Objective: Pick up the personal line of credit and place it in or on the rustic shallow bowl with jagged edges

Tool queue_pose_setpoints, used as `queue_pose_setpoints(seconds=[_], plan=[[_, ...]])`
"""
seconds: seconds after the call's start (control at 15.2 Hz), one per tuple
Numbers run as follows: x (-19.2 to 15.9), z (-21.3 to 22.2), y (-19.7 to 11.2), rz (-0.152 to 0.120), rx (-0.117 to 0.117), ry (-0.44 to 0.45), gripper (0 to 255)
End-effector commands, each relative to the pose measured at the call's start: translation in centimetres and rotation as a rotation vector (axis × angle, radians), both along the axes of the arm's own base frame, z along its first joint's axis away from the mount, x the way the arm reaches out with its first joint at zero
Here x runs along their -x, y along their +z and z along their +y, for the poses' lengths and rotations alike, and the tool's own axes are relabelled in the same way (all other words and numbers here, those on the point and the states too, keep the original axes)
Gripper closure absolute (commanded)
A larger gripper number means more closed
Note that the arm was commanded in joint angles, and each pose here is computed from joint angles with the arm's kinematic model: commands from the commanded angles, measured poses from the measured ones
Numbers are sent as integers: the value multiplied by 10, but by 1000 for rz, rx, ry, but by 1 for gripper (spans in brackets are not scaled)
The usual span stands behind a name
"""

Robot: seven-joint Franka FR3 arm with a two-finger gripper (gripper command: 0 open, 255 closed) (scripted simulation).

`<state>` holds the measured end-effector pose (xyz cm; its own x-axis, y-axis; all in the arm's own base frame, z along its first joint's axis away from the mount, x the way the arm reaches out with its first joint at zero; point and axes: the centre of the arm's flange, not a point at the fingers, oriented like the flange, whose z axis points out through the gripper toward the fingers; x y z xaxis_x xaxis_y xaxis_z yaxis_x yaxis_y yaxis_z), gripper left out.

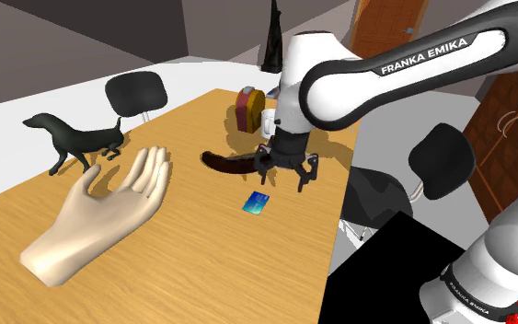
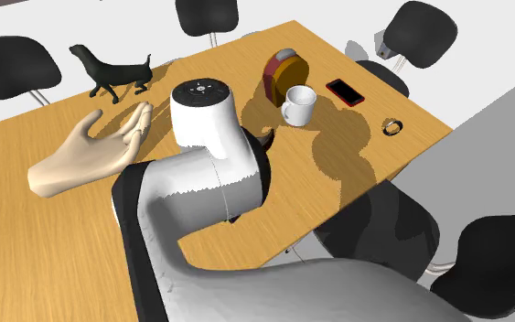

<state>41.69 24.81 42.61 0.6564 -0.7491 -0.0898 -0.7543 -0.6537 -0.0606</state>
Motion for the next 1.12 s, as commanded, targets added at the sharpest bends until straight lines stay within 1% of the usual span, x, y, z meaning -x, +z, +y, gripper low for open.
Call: queue_pose_setpoints(seconds=[0.0, 0.33, 0.79, 1.06], plan=[[-15, 17, -15, 18, -10, -75, 0], [-54, 51, -51, 58, -28, -238, 0], [-52, 56, -87, 58, -28, -238, 0], [-52, 57, -90, 58, -28, -238, 0]])
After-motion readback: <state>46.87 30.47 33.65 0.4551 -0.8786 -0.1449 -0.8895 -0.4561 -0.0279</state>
